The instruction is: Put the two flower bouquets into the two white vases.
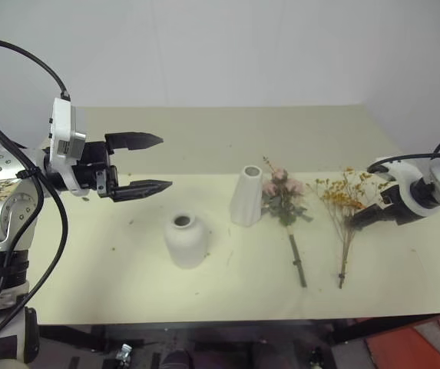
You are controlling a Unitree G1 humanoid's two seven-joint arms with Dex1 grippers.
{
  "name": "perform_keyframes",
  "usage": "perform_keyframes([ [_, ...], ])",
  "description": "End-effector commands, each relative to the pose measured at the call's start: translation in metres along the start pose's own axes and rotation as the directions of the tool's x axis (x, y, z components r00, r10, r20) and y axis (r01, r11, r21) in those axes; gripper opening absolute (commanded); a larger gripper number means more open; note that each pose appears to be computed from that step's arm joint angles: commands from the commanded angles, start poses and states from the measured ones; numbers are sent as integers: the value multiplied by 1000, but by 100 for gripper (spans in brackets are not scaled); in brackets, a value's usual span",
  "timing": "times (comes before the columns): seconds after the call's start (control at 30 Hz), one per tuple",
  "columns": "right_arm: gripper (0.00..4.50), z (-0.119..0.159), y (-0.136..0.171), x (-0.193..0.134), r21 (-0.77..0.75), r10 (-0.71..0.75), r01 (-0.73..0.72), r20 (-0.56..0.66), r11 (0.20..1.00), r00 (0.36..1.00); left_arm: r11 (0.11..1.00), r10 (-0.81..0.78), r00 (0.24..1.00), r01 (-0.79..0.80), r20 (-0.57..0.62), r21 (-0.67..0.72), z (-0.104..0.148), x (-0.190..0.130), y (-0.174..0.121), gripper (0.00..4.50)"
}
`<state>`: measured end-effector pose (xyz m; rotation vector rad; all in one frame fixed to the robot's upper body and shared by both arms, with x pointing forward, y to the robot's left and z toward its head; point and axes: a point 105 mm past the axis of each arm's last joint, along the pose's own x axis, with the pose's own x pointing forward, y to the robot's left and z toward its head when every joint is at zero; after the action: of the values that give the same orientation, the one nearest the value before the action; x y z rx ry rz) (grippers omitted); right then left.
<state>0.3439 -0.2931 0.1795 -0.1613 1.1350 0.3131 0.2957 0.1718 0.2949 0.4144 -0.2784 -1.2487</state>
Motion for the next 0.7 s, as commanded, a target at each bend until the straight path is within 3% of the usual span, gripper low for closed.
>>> perform_keyframes([
  [0.03,450,2,-2,-6,-15,1,-1,-19,1000,1000,998,-12,1000,11,18,62,13,3,1,445],
  [0.43,450,-8,1,31,66,36,-28,-122,997,992,998,-24,999,22,23,59,14,8,-3,445],
  [0.7,450,6,9,38,64,46,-40,-90,997,995,998,-13,1000,12,15,58,14,6,-3,445],
])
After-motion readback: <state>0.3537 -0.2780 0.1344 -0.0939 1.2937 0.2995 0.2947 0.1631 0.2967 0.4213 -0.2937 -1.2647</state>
